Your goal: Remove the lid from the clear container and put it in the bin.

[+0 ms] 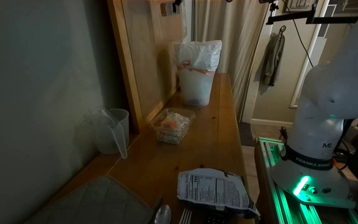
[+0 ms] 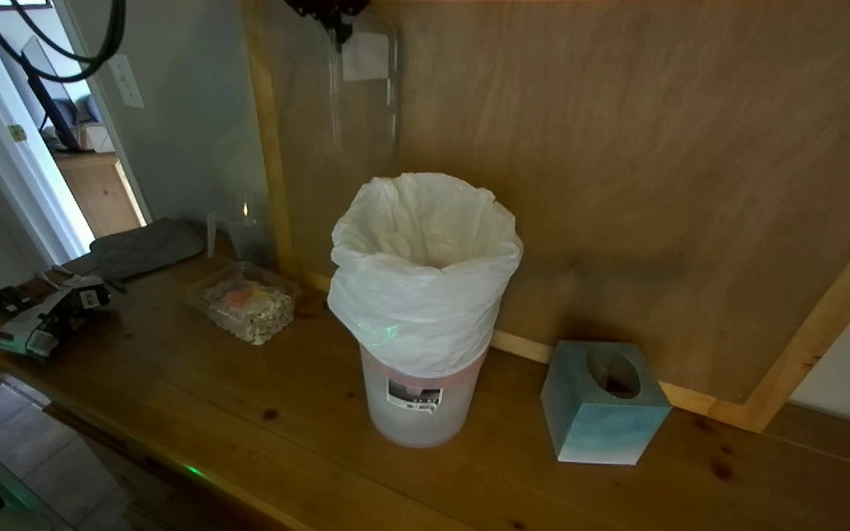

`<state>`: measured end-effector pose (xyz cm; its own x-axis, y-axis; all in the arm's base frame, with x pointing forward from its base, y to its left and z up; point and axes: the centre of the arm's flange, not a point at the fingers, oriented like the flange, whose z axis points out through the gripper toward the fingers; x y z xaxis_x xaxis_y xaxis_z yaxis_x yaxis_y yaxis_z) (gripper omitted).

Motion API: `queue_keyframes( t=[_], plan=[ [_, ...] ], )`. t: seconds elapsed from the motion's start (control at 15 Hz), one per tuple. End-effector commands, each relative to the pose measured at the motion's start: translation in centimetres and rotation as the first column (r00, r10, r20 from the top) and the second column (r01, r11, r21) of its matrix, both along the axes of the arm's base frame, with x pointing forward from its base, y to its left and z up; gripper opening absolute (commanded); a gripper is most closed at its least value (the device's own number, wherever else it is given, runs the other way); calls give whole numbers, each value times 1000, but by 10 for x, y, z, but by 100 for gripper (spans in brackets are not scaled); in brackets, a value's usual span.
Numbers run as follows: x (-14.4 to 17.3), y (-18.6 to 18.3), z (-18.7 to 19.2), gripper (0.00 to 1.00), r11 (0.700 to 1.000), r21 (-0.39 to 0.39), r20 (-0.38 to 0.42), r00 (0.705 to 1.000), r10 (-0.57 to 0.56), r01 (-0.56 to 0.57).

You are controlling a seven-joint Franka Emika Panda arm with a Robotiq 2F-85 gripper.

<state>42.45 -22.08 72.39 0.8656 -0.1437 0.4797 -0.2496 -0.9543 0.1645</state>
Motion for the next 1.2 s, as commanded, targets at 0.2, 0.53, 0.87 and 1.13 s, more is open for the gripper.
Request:
queue_keyframes(
  t=[0.2,0.53,0.87,1.13],
  plan=[
    [-8,-18,23,2,972,-190,34,990,-134,138],
    [-13,-25,21,2,938,-299,-24,982,-190,174],
    [-10,-21,13,2,947,-281,-83,979,-185,155],
    [-10,-20,10,2,950,-274,-111,976,-186,150]
  ],
)
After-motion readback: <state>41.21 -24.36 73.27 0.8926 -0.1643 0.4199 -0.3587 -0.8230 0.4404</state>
